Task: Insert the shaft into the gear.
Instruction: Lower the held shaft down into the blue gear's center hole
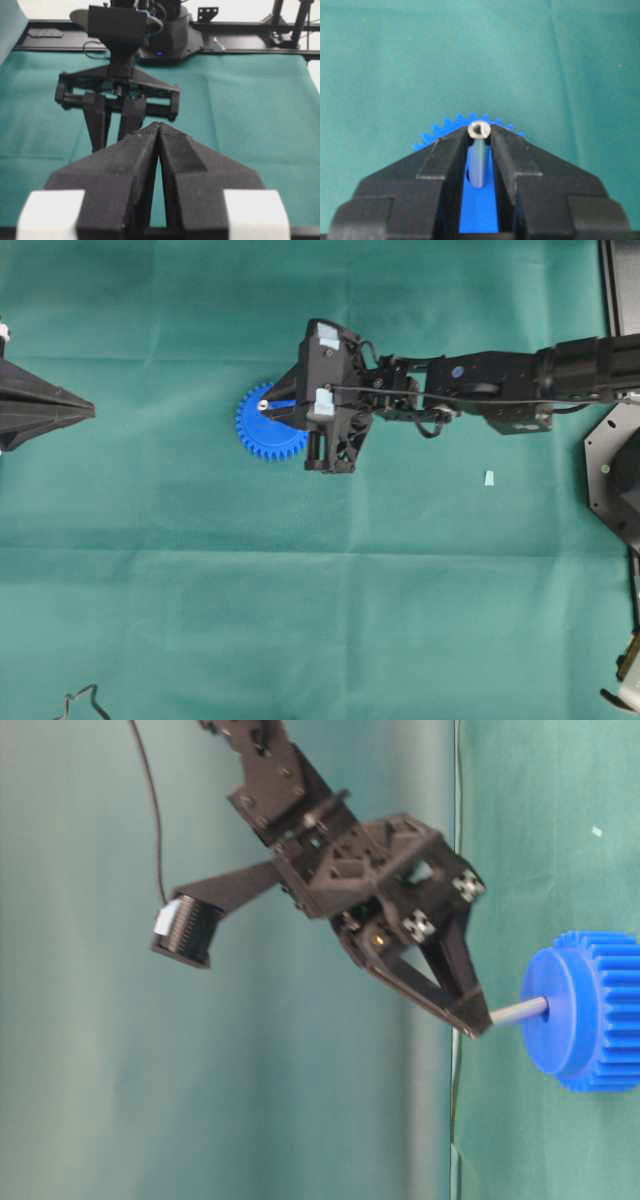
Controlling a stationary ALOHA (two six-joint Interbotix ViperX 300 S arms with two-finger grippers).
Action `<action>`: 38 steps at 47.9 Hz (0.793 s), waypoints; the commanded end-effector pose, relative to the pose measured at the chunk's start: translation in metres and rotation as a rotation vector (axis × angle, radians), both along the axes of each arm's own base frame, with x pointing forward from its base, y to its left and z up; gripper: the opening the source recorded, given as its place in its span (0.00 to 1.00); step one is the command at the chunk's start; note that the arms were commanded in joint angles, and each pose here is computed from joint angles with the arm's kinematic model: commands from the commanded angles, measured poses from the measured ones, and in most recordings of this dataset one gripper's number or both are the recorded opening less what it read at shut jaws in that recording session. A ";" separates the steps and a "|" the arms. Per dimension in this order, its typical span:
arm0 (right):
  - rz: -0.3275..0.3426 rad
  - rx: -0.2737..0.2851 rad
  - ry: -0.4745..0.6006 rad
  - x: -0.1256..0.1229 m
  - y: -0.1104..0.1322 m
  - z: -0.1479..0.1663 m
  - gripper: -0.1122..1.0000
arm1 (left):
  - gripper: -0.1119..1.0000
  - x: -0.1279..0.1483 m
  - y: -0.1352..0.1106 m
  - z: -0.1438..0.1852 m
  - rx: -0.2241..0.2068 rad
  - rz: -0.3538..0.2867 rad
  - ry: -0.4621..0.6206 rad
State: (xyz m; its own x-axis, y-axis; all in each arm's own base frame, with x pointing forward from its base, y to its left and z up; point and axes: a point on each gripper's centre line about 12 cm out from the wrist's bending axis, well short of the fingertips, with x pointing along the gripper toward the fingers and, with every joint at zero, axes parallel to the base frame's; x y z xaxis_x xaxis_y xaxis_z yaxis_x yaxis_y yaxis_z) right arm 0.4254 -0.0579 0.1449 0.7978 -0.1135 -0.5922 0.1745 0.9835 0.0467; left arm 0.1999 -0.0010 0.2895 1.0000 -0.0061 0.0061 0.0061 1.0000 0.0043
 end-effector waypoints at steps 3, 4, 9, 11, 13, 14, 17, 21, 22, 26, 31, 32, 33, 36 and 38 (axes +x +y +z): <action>-0.007 0.000 -0.019 0.003 -0.002 0.002 0.26 | 0.10 0.002 -0.001 0.010 0.001 -0.007 -0.026; -0.006 -0.001 -0.020 0.003 -0.002 0.002 0.26 | 0.10 0.002 -0.001 0.010 0.001 -0.007 -0.026; -0.007 0.000 -0.023 0.004 -0.002 0.003 0.26 | 0.10 0.002 -0.002 0.010 0.001 -0.010 -0.025; -0.006 -0.002 -0.023 0.004 -0.002 0.003 0.26 | 0.10 0.002 -0.002 0.010 0.001 -0.011 -0.025; -0.006 -0.002 -0.023 0.004 -0.002 0.003 0.26 | 0.10 0.002 -0.002 0.010 0.001 -0.011 -0.025; -0.006 -0.002 -0.023 0.004 -0.002 0.003 0.26 | 0.10 0.002 -0.002 0.010 0.001 -0.011 -0.025; -0.006 -0.002 -0.023 0.004 -0.002 0.003 0.26 | 0.10 0.002 -0.002 0.010 0.001 -0.011 -0.025; -0.006 -0.002 -0.023 0.004 -0.002 0.003 0.26 | 0.10 0.002 -0.003 0.010 0.001 -0.013 -0.025; -0.006 -0.002 -0.024 0.004 -0.002 0.003 0.26 | 0.10 0.002 -0.002 0.010 0.001 -0.011 -0.025; -0.006 -0.002 -0.024 0.004 -0.002 0.003 0.26 | 0.10 0.002 -0.003 0.010 0.001 -0.013 -0.025; -0.004 -0.004 -0.024 0.004 -0.002 0.003 0.26 | 0.10 0.002 -0.003 0.010 0.001 -0.013 -0.025; -0.006 -0.004 -0.023 0.003 -0.003 0.003 0.26 | 0.10 0.002 -0.002 0.010 0.001 -0.011 -0.025; -0.004 -0.004 -0.024 0.004 -0.002 0.003 0.26 | 0.10 0.002 -0.002 0.010 0.001 -0.011 -0.025; -0.004 -0.004 -0.023 0.004 -0.002 0.002 0.26 | 0.10 0.002 -0.003 0.010 0.001 -0.013 -0.025; -0.003 -0.005 -0.019 0.004 -0.002 0.001 0.26 | 0.10 0.002 -0.002 0.010 0.001 -0.011 -0.025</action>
State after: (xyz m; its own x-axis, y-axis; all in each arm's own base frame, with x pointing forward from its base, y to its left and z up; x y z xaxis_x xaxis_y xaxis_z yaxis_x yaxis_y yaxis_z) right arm 0.4253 -0.0593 0.1349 0.7873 -0.1152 -0.6057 0.1788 0.9828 0.0455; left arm 0.1999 -0.0028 0.2895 0.9999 -0.0153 0.0061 0.0153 0.9999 0.0043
